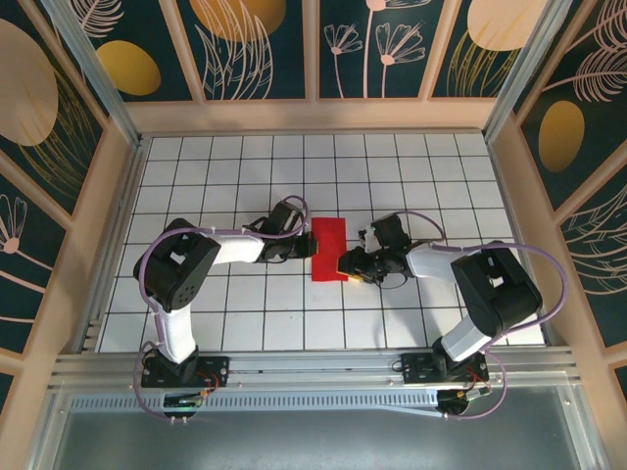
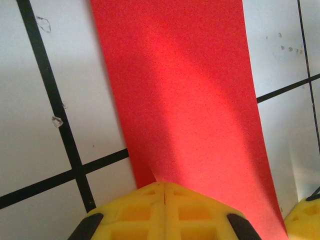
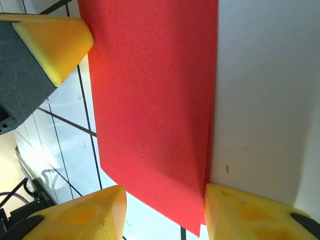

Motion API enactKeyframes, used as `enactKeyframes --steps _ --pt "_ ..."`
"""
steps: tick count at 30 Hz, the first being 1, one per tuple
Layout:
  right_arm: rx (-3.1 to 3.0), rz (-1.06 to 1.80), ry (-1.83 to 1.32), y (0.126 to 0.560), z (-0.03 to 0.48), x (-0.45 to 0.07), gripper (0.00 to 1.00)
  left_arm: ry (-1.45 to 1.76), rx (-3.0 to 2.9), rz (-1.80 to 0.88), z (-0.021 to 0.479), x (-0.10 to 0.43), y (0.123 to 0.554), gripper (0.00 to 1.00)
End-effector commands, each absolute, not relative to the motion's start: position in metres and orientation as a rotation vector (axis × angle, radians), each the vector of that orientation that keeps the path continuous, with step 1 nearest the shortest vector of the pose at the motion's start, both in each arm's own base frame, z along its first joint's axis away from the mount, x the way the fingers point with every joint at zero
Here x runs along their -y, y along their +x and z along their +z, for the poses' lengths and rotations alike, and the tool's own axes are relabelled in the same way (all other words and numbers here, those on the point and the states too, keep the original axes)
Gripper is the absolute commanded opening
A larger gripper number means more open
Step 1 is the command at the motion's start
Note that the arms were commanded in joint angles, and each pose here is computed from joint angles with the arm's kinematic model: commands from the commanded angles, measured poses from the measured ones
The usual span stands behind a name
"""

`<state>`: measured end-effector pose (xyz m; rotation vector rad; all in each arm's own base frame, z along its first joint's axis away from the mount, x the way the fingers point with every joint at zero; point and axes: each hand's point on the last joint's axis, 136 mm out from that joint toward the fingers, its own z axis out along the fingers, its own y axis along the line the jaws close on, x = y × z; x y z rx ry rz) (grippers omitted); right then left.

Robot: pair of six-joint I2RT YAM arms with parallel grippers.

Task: Fold a paper plane with a square sheet of paper (fold left side to right side)
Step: Fold the triangle a second time at the center of the table.

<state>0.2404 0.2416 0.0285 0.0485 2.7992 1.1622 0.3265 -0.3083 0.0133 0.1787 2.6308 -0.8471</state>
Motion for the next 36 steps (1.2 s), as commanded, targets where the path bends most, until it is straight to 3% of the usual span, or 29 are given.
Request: enactKeyframes --steps 1,19,36 --pt "-2.805 1.202 0.043 0.239 0.031 -0.251 0.45 0.154 -2.757 -0.739 -0.015 0.289 0.304 0.00" --pt "-2.719 1.272 0.059 0.263 0.048 -0.250 0.45 0.155 -2.753 -0.741 -0.014 0.289 0.304 0.00" --pt "-2.642 1.309 0.050 0.318 0.056 -0.257 0.42 0.163 -2.737 -0.758 -0.007 0.293 0.307 0.00"
